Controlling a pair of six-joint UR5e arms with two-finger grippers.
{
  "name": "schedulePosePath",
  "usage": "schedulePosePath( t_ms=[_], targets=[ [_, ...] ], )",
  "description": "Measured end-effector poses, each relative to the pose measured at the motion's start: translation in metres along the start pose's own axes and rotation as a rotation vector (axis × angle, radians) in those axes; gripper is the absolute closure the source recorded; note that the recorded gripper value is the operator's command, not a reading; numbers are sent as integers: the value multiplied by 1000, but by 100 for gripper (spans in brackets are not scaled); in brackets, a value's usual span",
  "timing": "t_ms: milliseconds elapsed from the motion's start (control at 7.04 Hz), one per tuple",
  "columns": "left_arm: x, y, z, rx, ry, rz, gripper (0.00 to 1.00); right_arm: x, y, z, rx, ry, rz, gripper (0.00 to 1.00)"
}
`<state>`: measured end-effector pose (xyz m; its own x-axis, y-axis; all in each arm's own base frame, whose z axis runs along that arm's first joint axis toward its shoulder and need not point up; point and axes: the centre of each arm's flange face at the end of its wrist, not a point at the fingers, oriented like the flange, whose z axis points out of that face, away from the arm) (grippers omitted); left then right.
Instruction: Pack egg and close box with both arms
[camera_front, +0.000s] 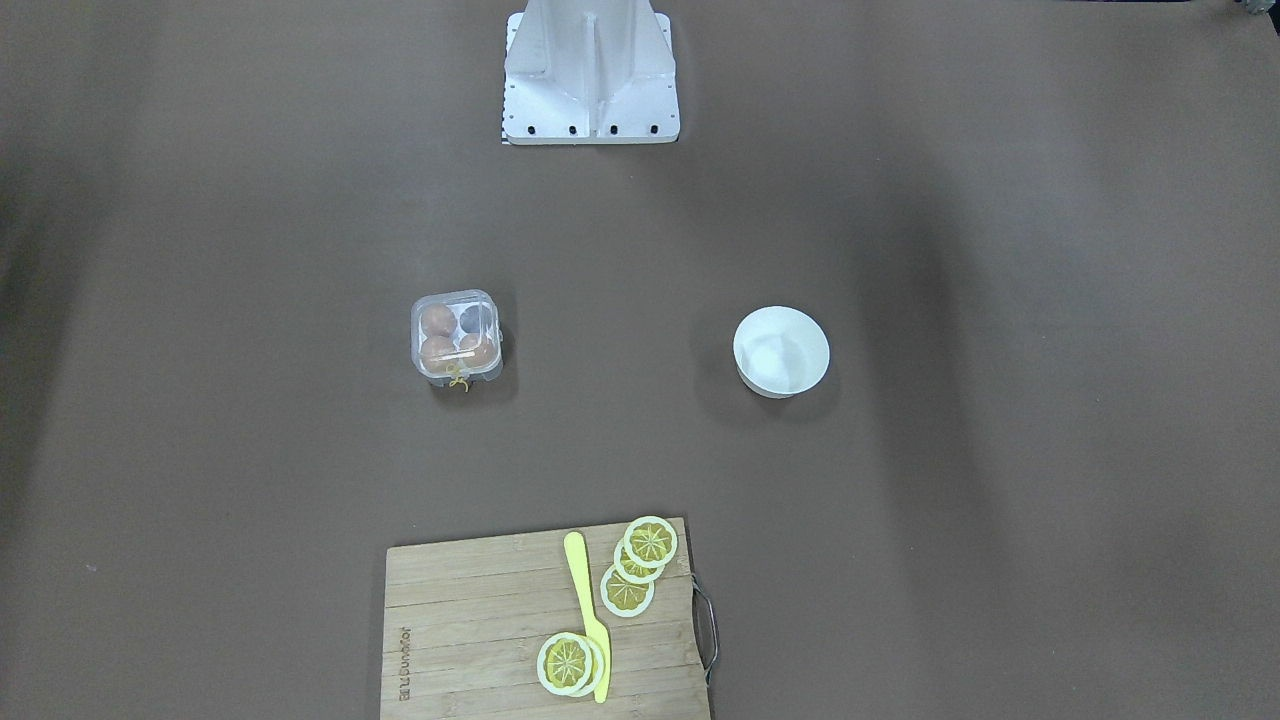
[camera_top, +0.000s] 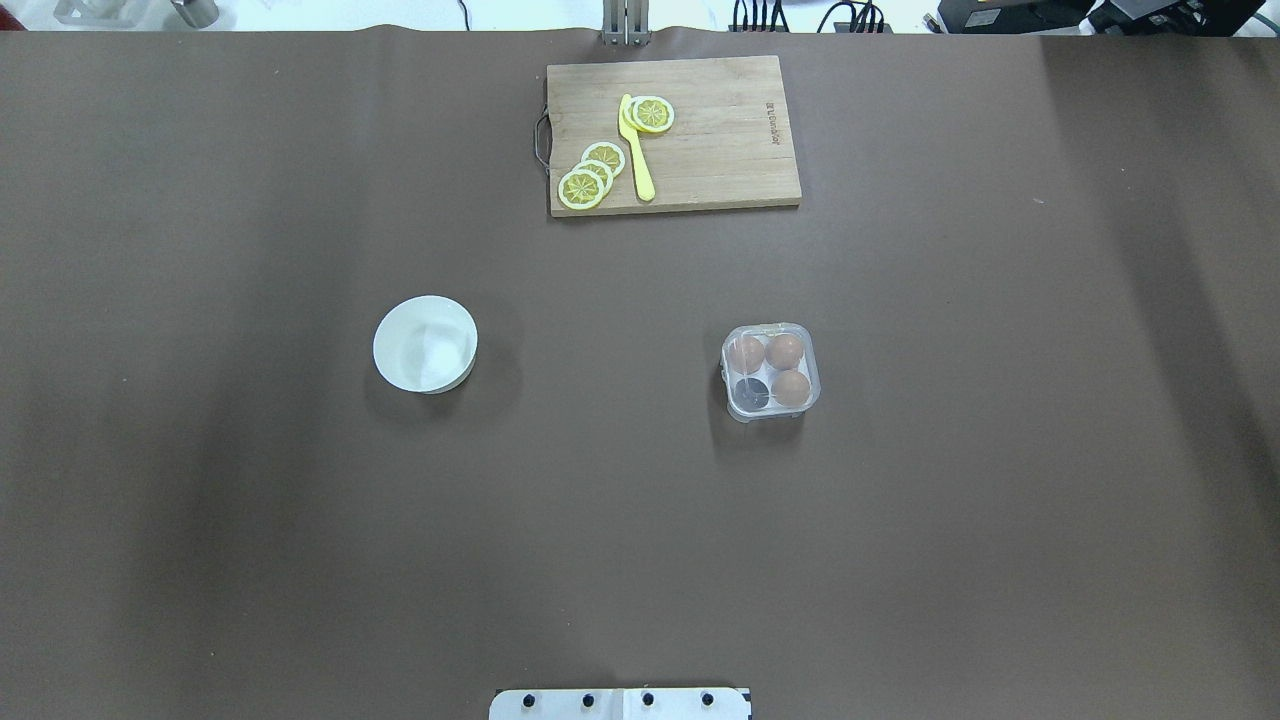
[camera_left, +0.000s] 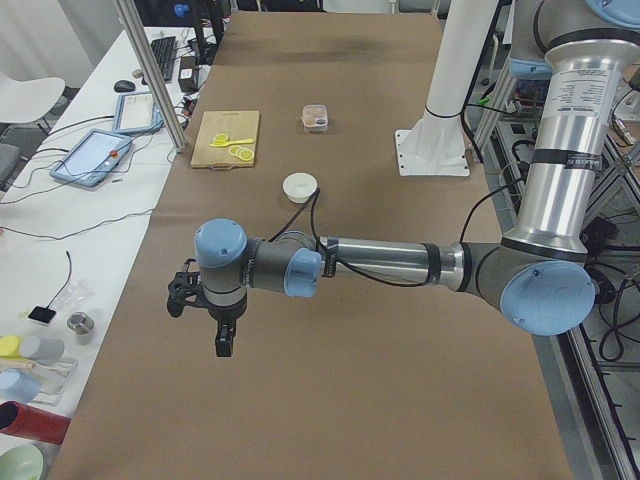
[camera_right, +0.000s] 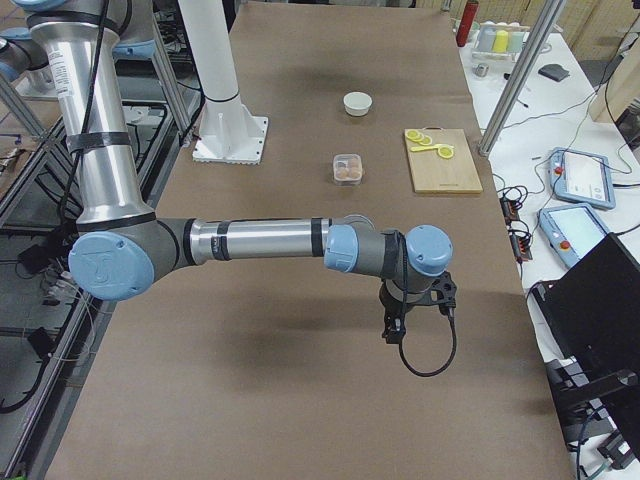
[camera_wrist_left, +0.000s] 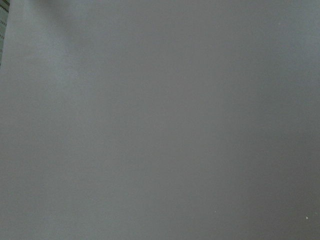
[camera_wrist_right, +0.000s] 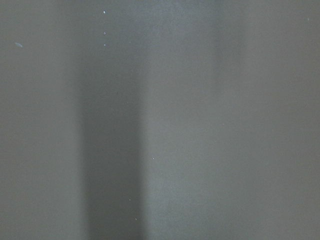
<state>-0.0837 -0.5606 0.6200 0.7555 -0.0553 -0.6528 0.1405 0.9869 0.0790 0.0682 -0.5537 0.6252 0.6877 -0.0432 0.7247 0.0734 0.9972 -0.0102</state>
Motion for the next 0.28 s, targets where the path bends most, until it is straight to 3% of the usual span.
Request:
schedulePosePath(
  t_ms=[284],
  targets=[
    [0,0,0,0,0,0,2,0,-1,-1,1,0,-1,0]
  ],
)
